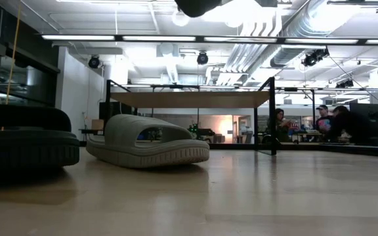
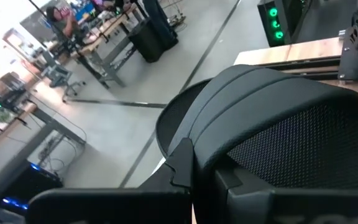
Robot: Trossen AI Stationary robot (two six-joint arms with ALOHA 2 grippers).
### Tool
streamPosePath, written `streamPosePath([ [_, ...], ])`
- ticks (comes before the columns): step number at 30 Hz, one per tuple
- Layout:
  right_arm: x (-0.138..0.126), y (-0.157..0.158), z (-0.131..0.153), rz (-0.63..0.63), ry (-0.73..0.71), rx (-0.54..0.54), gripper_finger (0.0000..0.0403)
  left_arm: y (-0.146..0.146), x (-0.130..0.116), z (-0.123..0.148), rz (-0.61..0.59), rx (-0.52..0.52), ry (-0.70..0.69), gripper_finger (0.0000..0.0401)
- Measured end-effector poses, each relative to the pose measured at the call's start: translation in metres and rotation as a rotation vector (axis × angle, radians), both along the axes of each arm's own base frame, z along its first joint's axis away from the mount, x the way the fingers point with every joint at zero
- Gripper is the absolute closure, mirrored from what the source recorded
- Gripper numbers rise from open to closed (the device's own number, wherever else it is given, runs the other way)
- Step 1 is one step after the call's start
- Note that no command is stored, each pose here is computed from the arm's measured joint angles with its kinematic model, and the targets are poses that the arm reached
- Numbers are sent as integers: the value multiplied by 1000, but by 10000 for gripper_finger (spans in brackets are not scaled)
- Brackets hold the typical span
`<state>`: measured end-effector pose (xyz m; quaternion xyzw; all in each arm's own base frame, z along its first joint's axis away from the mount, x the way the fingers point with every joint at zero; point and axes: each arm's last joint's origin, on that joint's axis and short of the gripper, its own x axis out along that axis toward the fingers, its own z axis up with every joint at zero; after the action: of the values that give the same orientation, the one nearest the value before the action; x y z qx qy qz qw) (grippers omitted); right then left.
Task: Pick and place slides into the shelf
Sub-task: Put the right black slipper on the shelf
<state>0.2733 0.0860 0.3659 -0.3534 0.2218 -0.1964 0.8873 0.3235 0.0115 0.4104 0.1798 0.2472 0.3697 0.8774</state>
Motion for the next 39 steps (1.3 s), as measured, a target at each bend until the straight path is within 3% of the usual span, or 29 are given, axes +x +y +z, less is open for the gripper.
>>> streamPosePath([
  [13, 24, 22, -16, 27, 47, -167, 226, 28, -2, -3, 40, -71, -8, 401],
  [28, 44, 39, -23, 47, 63, -364, 226, 29, -2, -5, 7, -114, -12, 400],
  [39, 49, 41, -20, 82, 28, -394, 226, 28, -1, -5, -38, -157, -23, 400],
])
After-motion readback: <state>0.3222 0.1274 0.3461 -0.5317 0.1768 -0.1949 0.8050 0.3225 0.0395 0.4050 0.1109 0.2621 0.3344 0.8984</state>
